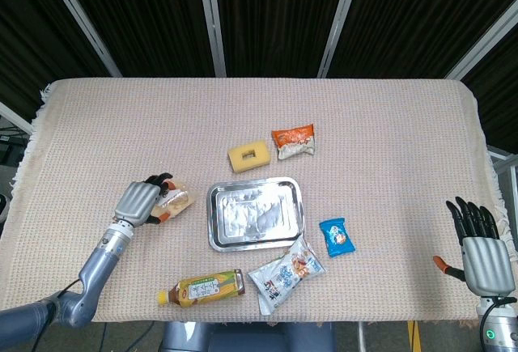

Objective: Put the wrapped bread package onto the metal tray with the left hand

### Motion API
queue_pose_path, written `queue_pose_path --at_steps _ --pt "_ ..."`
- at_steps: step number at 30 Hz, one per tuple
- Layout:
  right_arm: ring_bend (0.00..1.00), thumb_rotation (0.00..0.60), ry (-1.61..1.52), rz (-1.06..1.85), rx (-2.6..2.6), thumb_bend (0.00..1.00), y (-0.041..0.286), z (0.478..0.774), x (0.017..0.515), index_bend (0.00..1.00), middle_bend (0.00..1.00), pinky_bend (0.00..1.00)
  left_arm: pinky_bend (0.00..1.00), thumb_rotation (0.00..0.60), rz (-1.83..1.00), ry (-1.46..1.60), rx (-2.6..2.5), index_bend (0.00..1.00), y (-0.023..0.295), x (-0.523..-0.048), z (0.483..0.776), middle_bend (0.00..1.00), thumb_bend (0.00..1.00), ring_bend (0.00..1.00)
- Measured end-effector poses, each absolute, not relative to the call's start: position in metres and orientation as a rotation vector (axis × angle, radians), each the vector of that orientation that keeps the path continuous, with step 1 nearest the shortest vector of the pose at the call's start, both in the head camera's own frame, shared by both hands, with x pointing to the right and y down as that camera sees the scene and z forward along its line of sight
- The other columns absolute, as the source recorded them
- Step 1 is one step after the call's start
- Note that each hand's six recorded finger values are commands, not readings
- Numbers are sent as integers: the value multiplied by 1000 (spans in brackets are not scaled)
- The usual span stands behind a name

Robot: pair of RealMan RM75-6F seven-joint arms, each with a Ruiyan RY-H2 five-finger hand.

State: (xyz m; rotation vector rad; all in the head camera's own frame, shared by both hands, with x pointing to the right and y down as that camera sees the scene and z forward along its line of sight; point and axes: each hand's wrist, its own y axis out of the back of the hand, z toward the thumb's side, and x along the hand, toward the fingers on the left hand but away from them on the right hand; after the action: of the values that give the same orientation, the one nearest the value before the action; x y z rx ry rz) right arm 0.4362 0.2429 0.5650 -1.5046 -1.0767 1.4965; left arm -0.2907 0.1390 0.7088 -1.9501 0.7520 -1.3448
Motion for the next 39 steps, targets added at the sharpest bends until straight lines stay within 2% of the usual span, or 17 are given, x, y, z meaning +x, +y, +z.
queue_pose_path --at_steps 10,17,20,22,23,25,27,29,32,39 --pt "0 600 -1079 1489 -1506 69 243 564 436 46 12 55 595 600 -1127 914 -1975 629 122 -272 674 283 417 296" --pt "0 600 -1077 1481 -1511 68 243 564 435 46 13 55 590 600 -975 887 -2056 626 115 -222 653 287 417 288" --pt "0 600 -1082 1481 -1504 69 244 562 437 46 12 56 585 600 -933 865 -2078 600 115 -198 652 284 417 286" --pt "0 600 -1085 1482 -1500 69 244 561 438 46 12 56 571 600 -914 844 -2087 546 117 -184 653 264 418 276" --pt "0 600 -1086 1481 -1500 69 244 560 438 47 12 56 554 600 -906 826 -2092 497 118 -175 655 240 417 261" --pt "0 600 -1085 1478 -1500 69 245 559 437 47 12 56 423 600 -904 789 -2104 345 121 -162 660 142 364 172" --pt "0 600 -1087 1477 -1499 69 245 559 438 47 12 56 149 600 -914 741 -2130 105 127 -148 668 22 204 33" --pt "0 600 -1088 1479 -1498 69 246 558 438 47 12 55 30 600 -945 683 -2148 7 132 -142 675 0 106 0" --pt "0 600 -1090 1484 -1496 69 247 557 439 46 13 55 0 600 -985 622 -2158 0 136 -137 681 0 46 0" --pt "0 600 -1094 1487 -1494 69 247 558 441 47 12 55 0 600 -998 664 -2071 0 125 -159 664 0 67 0"
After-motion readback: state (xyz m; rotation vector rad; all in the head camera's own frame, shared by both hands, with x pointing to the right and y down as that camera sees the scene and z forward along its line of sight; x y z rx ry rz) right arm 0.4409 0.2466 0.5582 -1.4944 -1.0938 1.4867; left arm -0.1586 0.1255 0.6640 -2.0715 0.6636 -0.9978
